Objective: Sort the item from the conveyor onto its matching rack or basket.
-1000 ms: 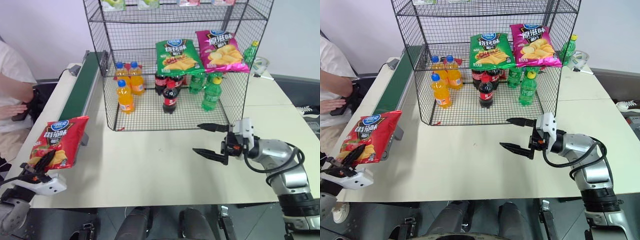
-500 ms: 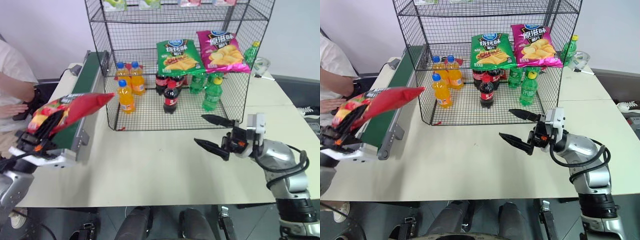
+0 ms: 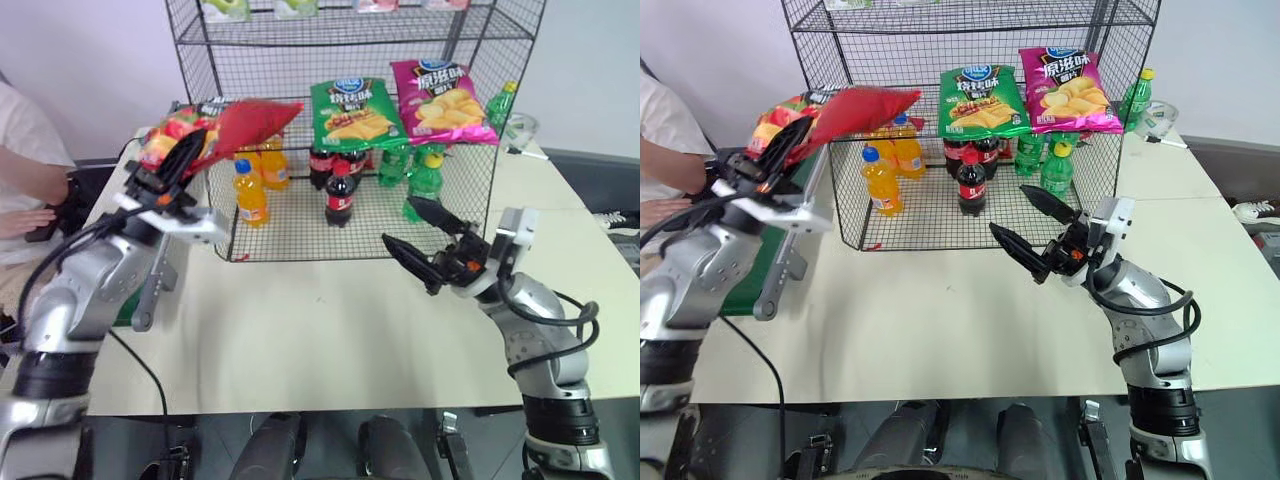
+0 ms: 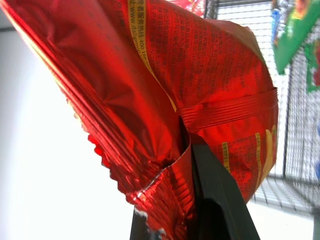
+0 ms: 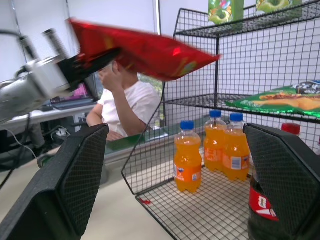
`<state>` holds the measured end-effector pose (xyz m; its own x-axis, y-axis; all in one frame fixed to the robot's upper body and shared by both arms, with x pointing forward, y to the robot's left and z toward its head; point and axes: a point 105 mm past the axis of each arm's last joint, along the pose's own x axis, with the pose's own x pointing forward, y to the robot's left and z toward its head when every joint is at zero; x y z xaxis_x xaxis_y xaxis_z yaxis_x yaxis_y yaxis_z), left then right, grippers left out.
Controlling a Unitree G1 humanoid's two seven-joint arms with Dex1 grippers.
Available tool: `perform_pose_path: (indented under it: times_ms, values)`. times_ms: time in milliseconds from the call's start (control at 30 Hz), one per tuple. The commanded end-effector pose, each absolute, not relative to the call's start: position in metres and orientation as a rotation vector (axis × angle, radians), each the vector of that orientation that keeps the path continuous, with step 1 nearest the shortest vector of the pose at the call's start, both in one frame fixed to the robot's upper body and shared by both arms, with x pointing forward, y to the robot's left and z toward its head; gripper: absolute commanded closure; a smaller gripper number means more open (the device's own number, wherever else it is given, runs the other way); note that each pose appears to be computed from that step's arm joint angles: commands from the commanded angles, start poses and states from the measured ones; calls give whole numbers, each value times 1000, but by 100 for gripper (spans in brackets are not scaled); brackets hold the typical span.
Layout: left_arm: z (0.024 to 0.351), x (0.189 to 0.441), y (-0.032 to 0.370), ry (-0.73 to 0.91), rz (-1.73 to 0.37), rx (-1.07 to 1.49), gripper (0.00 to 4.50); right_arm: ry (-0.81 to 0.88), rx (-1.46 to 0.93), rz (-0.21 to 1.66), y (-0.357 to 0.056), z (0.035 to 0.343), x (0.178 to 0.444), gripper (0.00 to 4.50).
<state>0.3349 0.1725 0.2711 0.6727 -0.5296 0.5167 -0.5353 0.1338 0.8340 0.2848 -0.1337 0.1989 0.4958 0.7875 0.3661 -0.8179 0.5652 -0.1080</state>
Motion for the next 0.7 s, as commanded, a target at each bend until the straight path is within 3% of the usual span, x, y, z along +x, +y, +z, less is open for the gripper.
perform_pose_path:
  times_ms: [33,200,400,700]
  values:
    - [273,357,173,-939,52,1504,438,-458,35,970,-132,212,279,0]
    - [279,401,176,-910,168,1520,438,-451,12,960,-132,211,280,0]
    - [282,434,172,-860,223,1551,438,-445,1,950,-132,210,279,0]
    - [269,455,174,-749,228,1660,438,-430,-21,925,-137,208,274,0]
